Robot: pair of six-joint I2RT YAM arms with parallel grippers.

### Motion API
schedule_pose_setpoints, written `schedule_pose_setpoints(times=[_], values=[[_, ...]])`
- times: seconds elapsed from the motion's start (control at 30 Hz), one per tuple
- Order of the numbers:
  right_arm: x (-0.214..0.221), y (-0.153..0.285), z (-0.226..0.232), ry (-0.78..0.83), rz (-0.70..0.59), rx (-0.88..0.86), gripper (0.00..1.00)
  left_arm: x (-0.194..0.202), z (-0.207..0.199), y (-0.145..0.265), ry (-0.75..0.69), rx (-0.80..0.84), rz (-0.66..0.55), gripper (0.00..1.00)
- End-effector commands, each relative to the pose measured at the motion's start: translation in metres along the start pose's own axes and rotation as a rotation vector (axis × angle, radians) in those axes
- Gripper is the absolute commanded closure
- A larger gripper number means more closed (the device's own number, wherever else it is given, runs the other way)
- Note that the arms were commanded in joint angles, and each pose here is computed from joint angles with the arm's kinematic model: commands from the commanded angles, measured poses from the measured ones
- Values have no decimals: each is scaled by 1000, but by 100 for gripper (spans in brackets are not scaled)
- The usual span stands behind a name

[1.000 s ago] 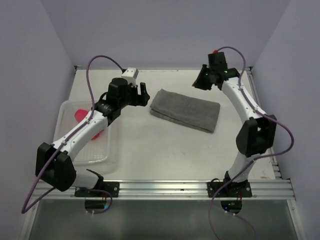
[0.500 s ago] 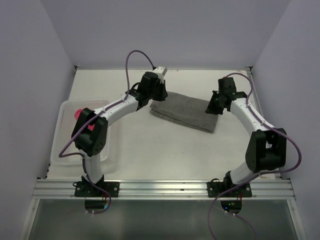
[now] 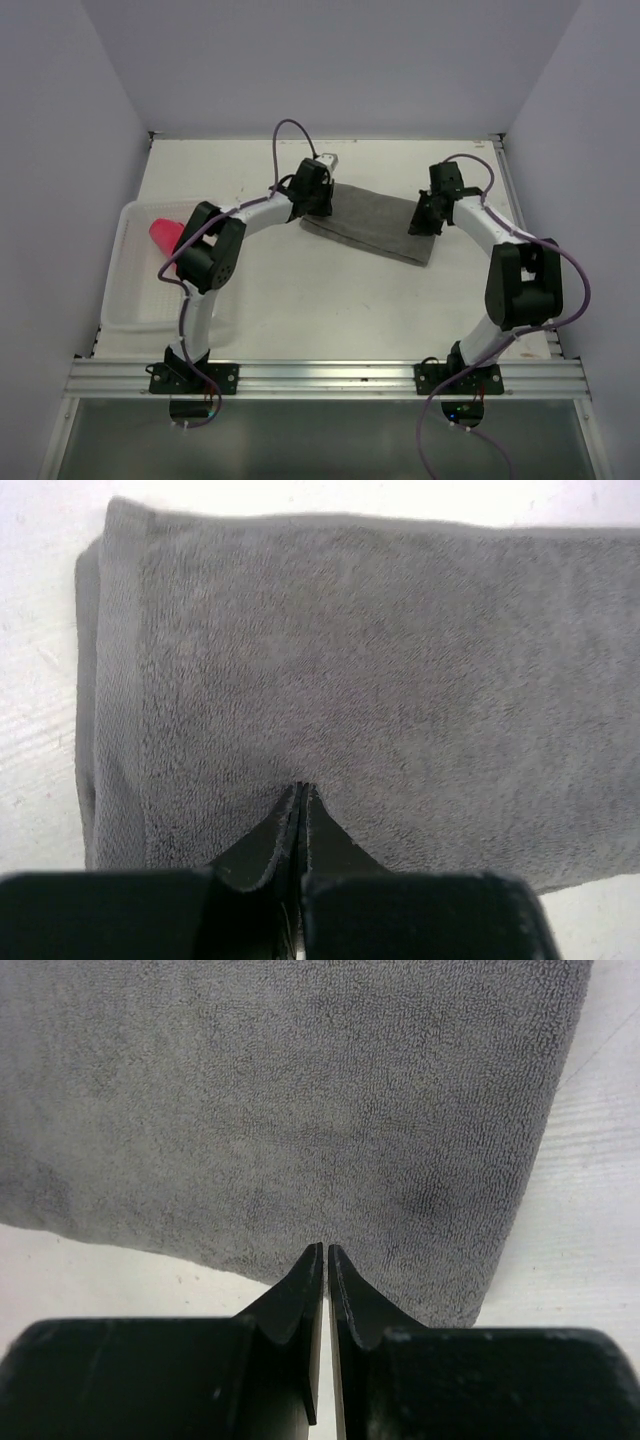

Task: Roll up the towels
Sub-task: Fold the towel

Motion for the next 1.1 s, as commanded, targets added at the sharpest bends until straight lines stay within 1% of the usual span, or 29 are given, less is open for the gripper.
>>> schedule_pose_setpoints(times=[0.0, 0.07, 0.13, 0.27, 0.33, 0.37, 0.43, 0.47, 0.53, 0.57, 0.6, 0.63, 0.67, 0.7, 0.73, 0.8, 0.83, 0.87, 0.9, 0.97, 1.07], values=[[3, -16, -2, 29, 5, 15, 91, 9, 12, 9, 57, -42, -5, 100], [9, -25, -2, 44, 31, 26, 91, 22, 16, 11, 79, -41, 6, 100], [13, -31, 1, 63, 47, 30, 92, 27, 18, 13, 88, -48, 10, 100], [30, -42, 15, 127, 94, 27, 91, 41, 22, 19, 112, -72, 47, 100], [37, -45, 20, 151, 112, 28, 90, 42, 22, 28, 126, -68, 27, 100], [44, -45, 27, 176, 123, 19, 90, 50, 24, 31, 132, -74, 44, 100], [55, -46, 37, 214, 140, 3, 89, 52, 29, 40, 162, -119, 38, 100], [60, -47, 38, 224, 153, 4, 89, 64, 33, 43, 174, -138, 69, 100], [67, -47, 40, 245, 168, 2, 89, 66, 36, 57, 208, -160, 55, 100], [74, -47, 42, 263, 180, -1, 88, 82, 40, 63, 217, -188, 77, 100], [78, -46, 42, 272, 190, -3, 89, 81, 40, 75, 230, -194, 49, 100], [82, -45, 43, 295, 193, 1, 89, 96, 44, 81, 257, -231, 68, 100], [86, -44, 41, 304, 207, 10, 88, 100, 46, 87, 270, -252, 66, 100], [89, -42, 40, 313, 214, 16, 88, 98, 45, 98, 280, -253, 36, 100], [92, -41, 39, 328, 220, 22, 88, 109, 48, 103, 298, -285, 45, 100], [96, -35, 33, 339, 228, 31, 87, 111, 48, 117, 314, -293, 21, 100], [98, -32, 31, 352, 234, 25, 87, 120, 51, 122, 331, -316, 28, 100], [101, -28, 28, 360, 241, 14, 86, 123, 51, 126, 335, -314, 28, 100], [102, -26, 29, 367, 243, -9, 85, 121, 49, 135, 341, -302, 1, 100], [107, -19, 30, 409, 287, -107, 83, 129, 48, 141, 344, -291, 3, 100], [107, 1, 37, 446, 278, -248, 82, 128, 41, 155, 336, -272, -23, 100]])
Point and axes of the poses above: each gripper's point midway between its finger pads, its own y axis back along the fingers, its own z axis along the line the jaws close on, x = y × z, the point moved 10 cm from there along y, back along the fingers, and after that the axes turned 3 degrees about -y, right-handed, at the moved point
